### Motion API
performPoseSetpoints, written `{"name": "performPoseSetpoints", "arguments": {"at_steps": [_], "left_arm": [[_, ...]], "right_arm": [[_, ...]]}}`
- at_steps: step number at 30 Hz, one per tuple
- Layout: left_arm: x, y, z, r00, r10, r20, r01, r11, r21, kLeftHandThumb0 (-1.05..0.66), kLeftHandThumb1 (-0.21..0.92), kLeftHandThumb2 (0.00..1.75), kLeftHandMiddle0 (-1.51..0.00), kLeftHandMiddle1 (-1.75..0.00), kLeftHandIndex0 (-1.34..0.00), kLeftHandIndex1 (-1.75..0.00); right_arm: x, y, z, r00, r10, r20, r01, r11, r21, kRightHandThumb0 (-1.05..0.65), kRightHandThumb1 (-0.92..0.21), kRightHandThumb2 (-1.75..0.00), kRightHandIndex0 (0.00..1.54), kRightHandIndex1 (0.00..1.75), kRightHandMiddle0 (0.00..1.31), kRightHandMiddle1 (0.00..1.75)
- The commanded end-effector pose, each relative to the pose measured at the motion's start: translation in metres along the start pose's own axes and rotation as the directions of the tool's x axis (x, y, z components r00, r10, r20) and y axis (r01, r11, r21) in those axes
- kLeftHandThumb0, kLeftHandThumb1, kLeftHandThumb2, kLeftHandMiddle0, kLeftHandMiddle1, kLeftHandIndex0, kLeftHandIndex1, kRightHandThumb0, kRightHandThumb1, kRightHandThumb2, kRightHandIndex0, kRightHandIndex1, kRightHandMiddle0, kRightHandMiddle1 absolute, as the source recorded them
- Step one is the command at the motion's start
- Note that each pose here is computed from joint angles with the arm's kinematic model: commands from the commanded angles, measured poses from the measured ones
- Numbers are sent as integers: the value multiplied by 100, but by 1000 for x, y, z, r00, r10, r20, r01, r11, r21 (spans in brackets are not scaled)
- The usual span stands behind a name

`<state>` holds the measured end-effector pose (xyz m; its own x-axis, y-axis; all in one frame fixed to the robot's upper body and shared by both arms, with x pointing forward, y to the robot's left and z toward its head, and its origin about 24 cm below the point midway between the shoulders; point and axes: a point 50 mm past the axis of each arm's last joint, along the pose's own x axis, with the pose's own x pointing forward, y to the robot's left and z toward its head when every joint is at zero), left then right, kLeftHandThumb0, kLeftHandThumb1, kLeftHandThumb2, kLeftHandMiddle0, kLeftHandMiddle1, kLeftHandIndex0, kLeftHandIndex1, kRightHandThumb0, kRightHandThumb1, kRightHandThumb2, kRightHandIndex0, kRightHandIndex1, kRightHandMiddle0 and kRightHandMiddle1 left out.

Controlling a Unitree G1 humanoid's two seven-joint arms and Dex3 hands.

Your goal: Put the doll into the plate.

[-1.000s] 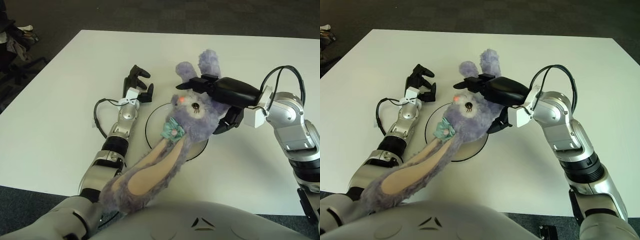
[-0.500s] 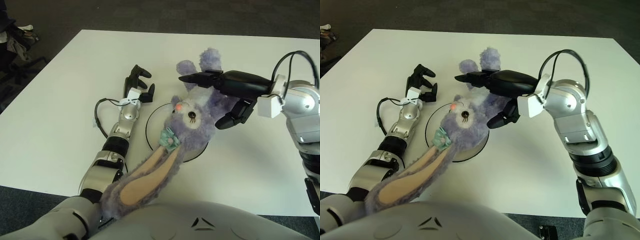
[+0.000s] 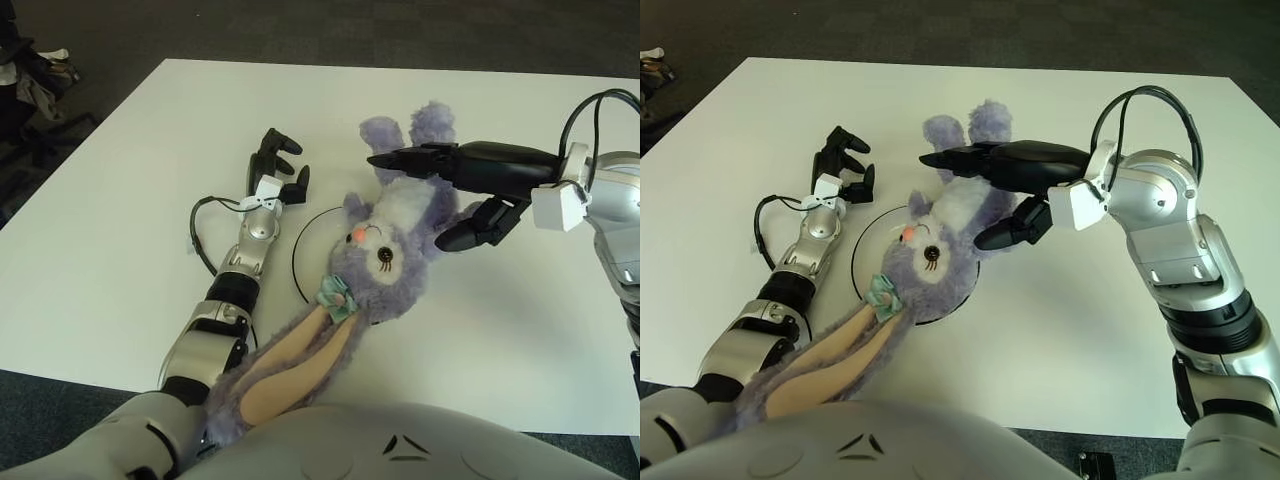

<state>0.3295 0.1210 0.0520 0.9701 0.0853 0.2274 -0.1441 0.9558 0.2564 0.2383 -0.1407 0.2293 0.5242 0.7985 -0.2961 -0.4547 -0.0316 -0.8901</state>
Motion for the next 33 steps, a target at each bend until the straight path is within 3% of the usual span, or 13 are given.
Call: {"name": "performPoseSetpoints", "arguments": {"at_steps": [1,5,23,33], "left_arm": [[-31,-12,-33,991,-35,-131,36,999,2,-1,23,142,-56,-175,-55,-175],[-32,-12,-33,993,-31,-117,32,999,11,-1,23,143,-57,-175,-55,-175],[-36,-18,-28,995,-56,-83,54,998,-19,-1,20,146,-59,-175,-57,-175],[-36,-16,-29,991,-90,-97,87,996,-35,-1,23,143,-57,-175,-55,-175]], "right_arm": [[0,-3,3,1000,5,-12,-5,1000,-27,-43,-70,-82,0,0,0,0],[0,-5,3,1000,-9,-21,8,1000,-16,-32,-57,-93,0,0,0,0],[-2,-6,4,998,-55,-25,55,999,1,-7,-28,-111,0,0,0,0],[-2,-1,0,991,-134,-19,132,989,-72,-23,-24,-108,0,0,0,0]]}}
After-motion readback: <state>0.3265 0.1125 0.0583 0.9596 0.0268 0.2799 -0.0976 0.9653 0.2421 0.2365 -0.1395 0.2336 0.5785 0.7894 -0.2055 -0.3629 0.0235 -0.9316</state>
